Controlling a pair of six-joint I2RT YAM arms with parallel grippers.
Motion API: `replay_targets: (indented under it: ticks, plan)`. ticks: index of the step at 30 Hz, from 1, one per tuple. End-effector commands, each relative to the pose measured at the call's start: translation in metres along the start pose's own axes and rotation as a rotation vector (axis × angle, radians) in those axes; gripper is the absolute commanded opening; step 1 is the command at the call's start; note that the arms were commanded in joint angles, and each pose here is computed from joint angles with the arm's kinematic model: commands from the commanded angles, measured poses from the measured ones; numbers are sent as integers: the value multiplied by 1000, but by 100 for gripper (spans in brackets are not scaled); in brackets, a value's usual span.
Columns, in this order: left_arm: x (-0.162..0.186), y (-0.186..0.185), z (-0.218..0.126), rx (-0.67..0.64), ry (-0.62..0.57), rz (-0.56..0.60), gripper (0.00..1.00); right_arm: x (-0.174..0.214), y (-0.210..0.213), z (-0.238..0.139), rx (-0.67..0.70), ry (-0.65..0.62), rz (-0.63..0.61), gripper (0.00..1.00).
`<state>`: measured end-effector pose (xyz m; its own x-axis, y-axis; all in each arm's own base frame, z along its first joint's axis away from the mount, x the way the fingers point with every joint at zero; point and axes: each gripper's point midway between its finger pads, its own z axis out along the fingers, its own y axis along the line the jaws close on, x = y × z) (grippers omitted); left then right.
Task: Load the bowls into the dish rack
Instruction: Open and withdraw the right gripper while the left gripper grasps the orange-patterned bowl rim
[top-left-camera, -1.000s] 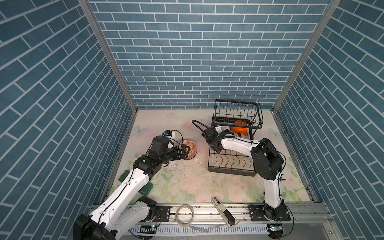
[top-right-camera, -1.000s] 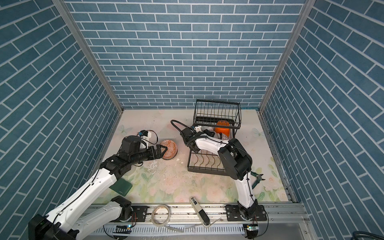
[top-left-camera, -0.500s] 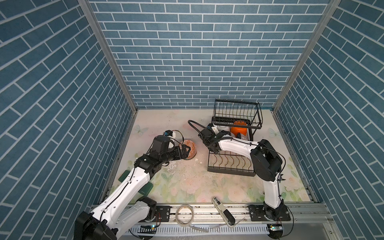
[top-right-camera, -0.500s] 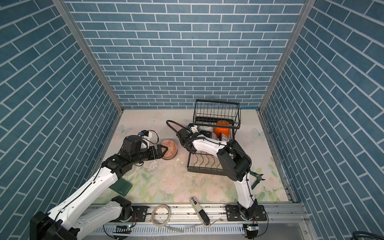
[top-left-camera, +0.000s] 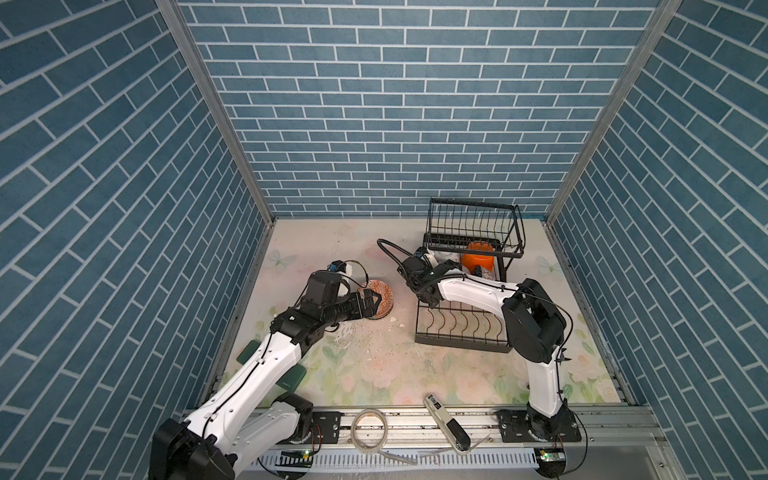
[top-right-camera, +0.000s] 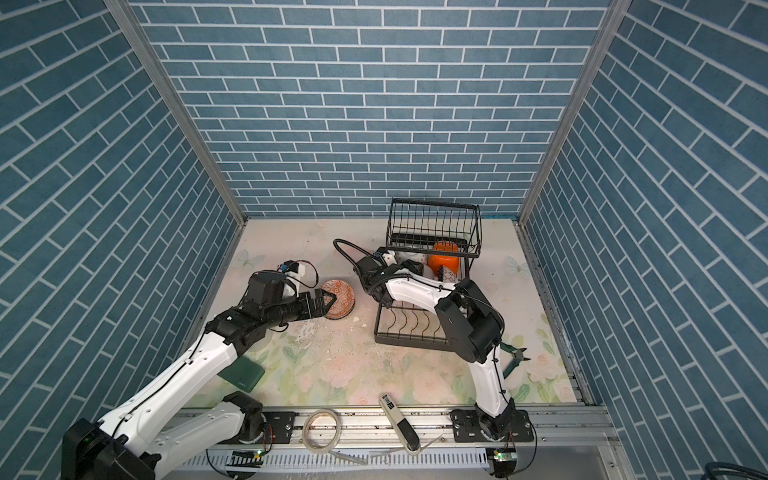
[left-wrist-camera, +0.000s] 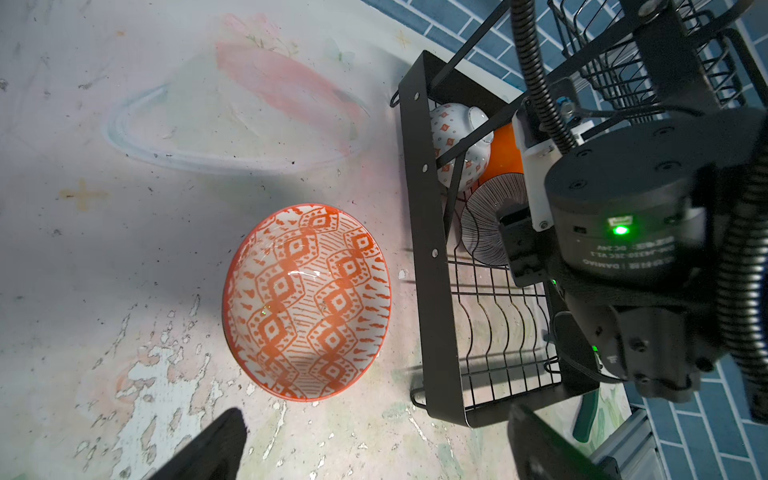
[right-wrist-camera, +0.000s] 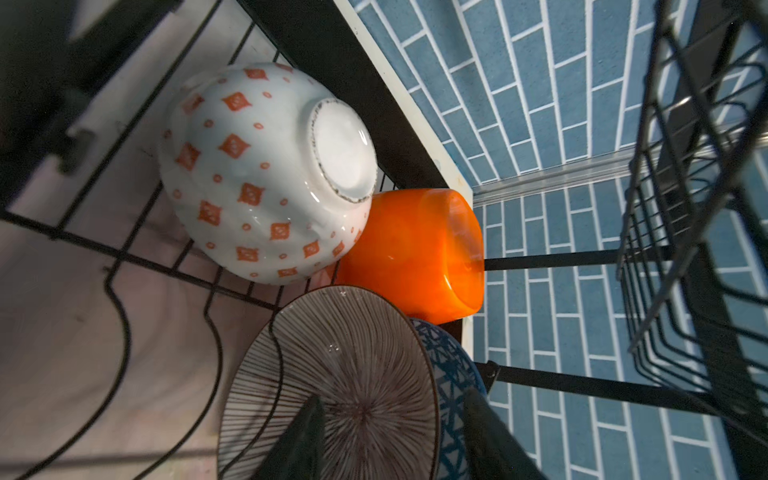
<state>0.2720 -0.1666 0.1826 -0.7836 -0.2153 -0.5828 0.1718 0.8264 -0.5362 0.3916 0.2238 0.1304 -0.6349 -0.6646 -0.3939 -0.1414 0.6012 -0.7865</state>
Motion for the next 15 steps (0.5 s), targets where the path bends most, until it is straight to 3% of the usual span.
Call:
replay_targets:
  ticks: [1,15]
  plan:
    - [2,6,3,-19,1,8,100,-2,-13,-17,-83,-19,122,64]
    - [8,26,3,-128,37,8,100,3,14,-63,-481,-92,235,68]
